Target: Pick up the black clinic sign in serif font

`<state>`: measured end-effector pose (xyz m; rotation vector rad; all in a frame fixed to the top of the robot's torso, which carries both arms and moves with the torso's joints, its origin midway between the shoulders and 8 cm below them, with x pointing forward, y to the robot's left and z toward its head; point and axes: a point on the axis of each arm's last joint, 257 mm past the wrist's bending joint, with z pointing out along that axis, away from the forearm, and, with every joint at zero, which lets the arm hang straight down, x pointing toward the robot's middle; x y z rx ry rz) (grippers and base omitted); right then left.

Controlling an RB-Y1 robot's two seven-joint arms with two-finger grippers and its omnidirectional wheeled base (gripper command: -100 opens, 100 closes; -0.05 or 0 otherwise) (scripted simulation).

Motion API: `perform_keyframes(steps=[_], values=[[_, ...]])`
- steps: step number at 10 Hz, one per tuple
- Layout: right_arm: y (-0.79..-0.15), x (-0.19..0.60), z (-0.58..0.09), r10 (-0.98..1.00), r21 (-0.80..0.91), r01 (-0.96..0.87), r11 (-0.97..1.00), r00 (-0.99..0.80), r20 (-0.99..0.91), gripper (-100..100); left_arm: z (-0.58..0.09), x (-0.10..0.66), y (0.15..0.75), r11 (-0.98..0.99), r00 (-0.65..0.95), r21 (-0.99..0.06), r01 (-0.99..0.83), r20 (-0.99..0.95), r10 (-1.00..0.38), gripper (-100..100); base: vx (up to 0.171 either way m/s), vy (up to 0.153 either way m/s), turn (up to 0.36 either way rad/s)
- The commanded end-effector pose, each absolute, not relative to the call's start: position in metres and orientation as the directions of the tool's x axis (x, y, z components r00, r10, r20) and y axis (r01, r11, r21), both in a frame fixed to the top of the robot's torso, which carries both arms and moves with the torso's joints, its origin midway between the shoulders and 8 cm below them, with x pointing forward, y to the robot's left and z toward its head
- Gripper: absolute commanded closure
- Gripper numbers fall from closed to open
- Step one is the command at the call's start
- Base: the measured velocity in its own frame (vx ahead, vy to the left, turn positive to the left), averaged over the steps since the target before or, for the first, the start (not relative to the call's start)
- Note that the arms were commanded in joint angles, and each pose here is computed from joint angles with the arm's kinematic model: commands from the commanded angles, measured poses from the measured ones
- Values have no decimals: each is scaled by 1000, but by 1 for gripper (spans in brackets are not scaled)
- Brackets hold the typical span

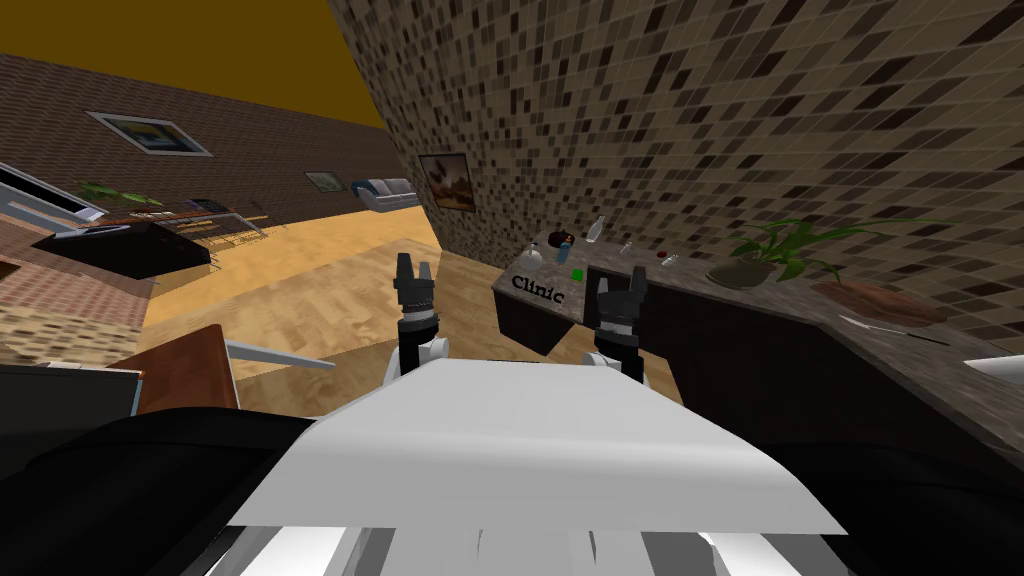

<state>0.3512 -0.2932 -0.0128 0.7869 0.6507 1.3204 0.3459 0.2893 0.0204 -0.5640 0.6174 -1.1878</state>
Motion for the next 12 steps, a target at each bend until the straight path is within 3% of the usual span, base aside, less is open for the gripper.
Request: perform_keyframes(steps=[1, 12], values=[[-290, 355, -22, 990, 818, -565, 109, 137, -38, -100, 20, 346, 289, 277, 251, -692, 666, -142, -958, 0, 15, -6, 4], [-282, 371, -94, 911, 808, -448, 384, 42, -409, -100, 20, 346, 289, 277, 251, -692, 666, -142, -958, 0, 35, -10, 23]])
